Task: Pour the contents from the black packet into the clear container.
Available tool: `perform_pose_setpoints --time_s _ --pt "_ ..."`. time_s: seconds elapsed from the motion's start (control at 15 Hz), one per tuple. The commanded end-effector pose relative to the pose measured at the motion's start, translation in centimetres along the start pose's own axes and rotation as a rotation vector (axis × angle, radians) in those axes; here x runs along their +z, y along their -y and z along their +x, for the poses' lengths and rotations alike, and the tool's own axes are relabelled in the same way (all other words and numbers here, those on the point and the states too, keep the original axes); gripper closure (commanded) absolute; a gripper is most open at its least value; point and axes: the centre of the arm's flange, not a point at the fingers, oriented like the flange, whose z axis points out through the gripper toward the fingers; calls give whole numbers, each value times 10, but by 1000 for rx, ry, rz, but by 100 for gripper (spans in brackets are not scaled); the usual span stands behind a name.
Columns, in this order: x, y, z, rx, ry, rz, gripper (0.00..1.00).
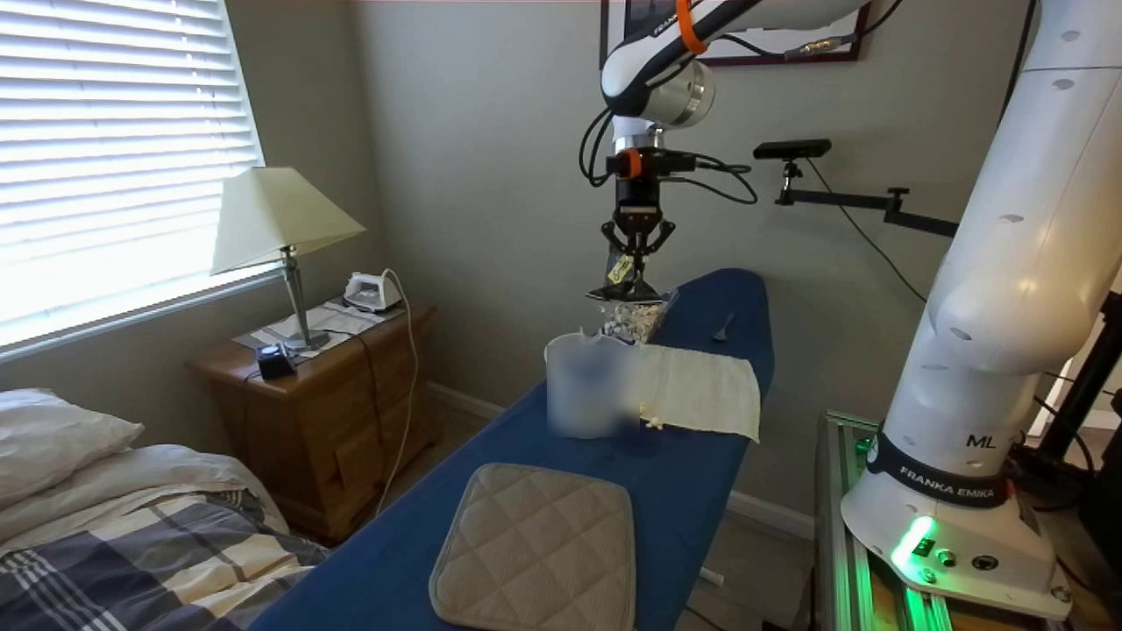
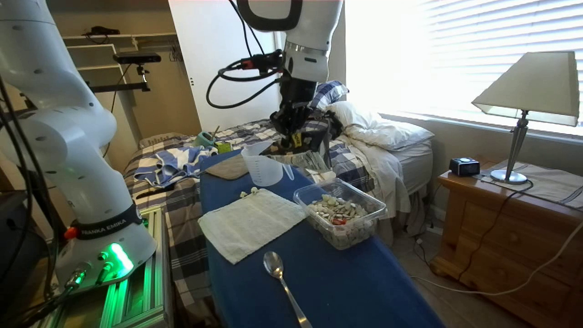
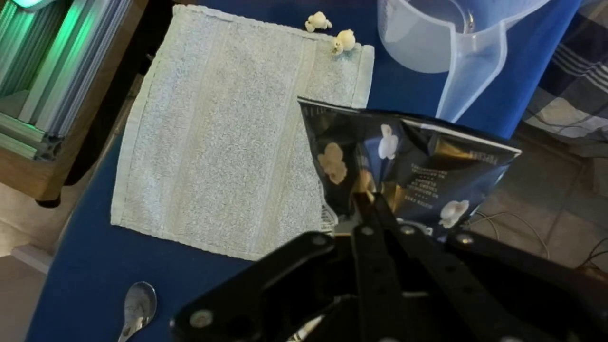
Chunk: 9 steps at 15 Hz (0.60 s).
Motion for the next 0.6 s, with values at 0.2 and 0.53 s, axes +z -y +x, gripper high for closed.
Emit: perform_pose_setpoints --time_s 0.2,0.53 --pt "1 -5 -16 -66 60 -67 100" --pt "0 -17 -40 -335 72 -205 100"
